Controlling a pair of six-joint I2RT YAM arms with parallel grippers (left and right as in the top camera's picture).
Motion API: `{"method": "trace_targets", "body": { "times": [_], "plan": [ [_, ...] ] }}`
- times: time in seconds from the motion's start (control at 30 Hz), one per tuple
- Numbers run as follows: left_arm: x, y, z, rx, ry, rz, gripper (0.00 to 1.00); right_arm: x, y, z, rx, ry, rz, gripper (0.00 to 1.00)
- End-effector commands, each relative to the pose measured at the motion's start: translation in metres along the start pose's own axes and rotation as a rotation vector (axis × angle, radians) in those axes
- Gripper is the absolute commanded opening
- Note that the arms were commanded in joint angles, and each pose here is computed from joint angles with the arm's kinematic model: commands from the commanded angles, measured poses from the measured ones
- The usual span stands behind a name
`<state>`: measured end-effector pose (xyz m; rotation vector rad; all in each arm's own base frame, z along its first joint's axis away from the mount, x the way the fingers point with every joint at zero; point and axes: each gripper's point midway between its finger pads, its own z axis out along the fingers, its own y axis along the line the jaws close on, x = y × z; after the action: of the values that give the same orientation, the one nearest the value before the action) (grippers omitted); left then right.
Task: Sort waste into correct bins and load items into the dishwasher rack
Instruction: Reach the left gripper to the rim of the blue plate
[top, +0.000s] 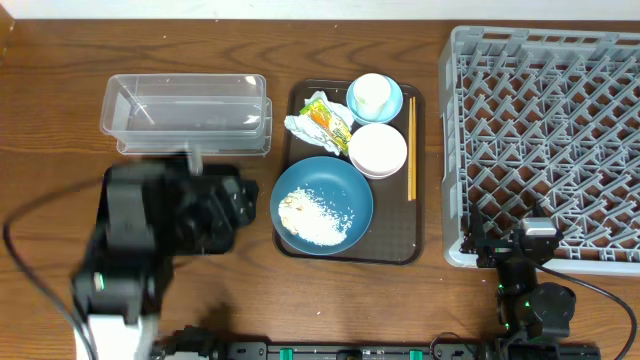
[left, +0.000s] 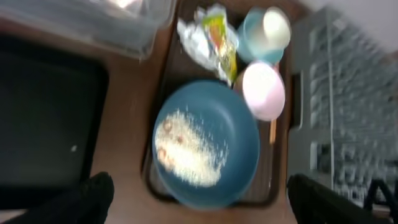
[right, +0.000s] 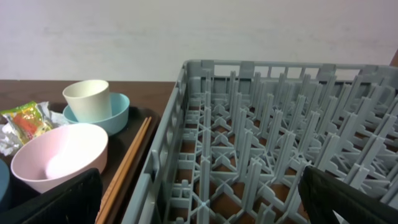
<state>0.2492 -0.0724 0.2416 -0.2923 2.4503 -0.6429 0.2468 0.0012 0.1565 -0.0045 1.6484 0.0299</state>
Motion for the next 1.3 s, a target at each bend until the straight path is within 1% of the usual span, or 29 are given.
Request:
{"method": "trace_targets", "body": {
  "times": [0.0,0.07,0.13,0.17,0.37,0.47,0.57,0.67,0.77,0.83,0.93,1.13,1.27],
  "plan": [
    [-0.018,-0.026,0.000,0.074,0.065,0.081,0.92,0.001,-0.001,0.000,0.002,0.003,-0.013,0.99],
    [-0.019,-0.035,0.009,0.098,0.105,0.105,0.92,0.001,-0.001,0.000,0.002,0.003,-0.013,0.99],
    [-0.015,-0.037,0.021,0.070,0.140,0.135,0.92,0.001,-0.001,0.000,0.002,0.003,-0.013,0.99],
    [-0.011,-0.037,0.027,0.044,0.158,0.153,0.92,0.001,-0.001,0.000,0.002,0.003,-0.013,0.99],
    [0.029,-0.028,0.073,-0.219,0.292,0.255,0.92,0.001,-0.001,0.000,0.002,0.003,-0.013,0.99],
    [0.050,-0.034,0.094,-0.274,0.365,0.330,0.92,0.001,-0.001,0.000,0.002,0.003,-0.013,0.99],
    [0.056,-0.046,0.107,-0.307,0.399,0.391,0.92,0.001,-0.001,0.000,0.002,0.003,-0.013,0.99],
    [0.056,-0.063,0.112,-0.314,0.438,0.427,0.92,0.001,-0.001,0.000,0.002,0.003,-0.013,0.99],
    [0.059,-0.077,0.116,-0.314,0.484,0.496,0.92,0.001,-0.001,0.000,0.002,0.003,-0.013,0.99],
    [0.064,-0.087,0.123,-0.300,0.489,0.520,0.92,0.001,-0.001,0.000,0.002,0.003,-0.013,0.99],
    [0.074,-0.104,0.133,-0.260,0.479,0.519,0.92,0.001,-0.001,0.000,0.002,0.003,-0.013,0.99],
    [0.087,-0.126,0.145,-0.225,0.443,0.466,0.92,0.001,-0.001,0.000,0.002,0.003,-0.013,0.99],
    [0.092,-0.141,0.156,-0.178,0.414,0.491,0.92,0.001,-0.001,0.000,0.002,0.003,-0.013,0.99]
  ]
}}
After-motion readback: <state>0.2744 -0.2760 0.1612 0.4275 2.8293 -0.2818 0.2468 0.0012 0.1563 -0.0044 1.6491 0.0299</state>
